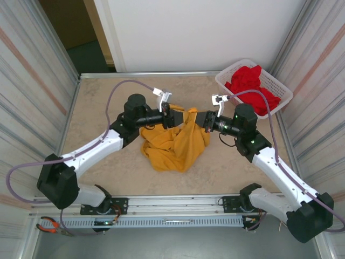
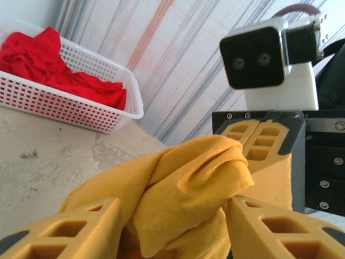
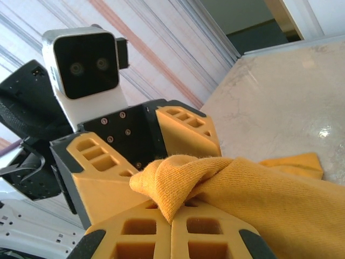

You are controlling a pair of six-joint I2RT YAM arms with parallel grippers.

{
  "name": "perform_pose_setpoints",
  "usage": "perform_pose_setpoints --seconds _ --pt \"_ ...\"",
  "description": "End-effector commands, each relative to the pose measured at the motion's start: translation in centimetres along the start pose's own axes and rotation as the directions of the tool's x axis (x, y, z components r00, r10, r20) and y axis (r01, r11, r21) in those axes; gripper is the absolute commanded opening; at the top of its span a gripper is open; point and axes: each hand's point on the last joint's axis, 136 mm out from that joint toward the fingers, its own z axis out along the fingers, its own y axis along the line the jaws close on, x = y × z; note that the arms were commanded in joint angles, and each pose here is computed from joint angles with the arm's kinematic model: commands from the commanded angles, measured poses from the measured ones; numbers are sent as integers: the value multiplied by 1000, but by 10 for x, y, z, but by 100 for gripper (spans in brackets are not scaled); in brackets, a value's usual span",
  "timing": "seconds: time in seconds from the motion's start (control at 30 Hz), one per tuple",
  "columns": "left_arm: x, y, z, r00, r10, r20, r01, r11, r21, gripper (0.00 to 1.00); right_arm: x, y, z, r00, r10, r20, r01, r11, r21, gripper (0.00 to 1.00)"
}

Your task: Fold the inside-out t-shirt

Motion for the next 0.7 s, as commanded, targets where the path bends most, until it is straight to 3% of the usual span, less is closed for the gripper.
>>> perform_pose_setpoints --seconds 0.0,0.13,0.2,0.27,0.37,0.4,0.47,0.67 --pt "-19 -22 5 998 43 42 -46 996 81 48 -9 7 -2 1000 -6 26 6 1000 -23 0" --pt "-25 -25 9 998 33 60 -39 993 112 22 -7 5 -3 1000 -1 26 2 1000 -16 0" --pt "-28 -29 11 998 33 61 -42 989 145 2 -6 3 -4 1000 2 28 -2 1000 -10 0" --pt "-33 -32 12 997 31 70 -42 987 155 0 -5 -3 -5 999 12 31 -13 1000 19 0" --pt "-40 -24 10 996 8 87 -16 996 89 0 1 -17 -10 999 26 35 -29 996 89 55" --pt "-41 -19 10 997 -3 82 -1 998 57 0 6 -23 -11 999 30 27 -32 993 111 61" --pt "-47 -15 6 997 -10 79 10 1000 -1 0 20 -39 -12 999 45 18 -48 985 169 66" --pt "-75 -29 -10 995 -13 99 16 999 -31 0 45 -83 -5 996 85 6 -83 949 303 66"
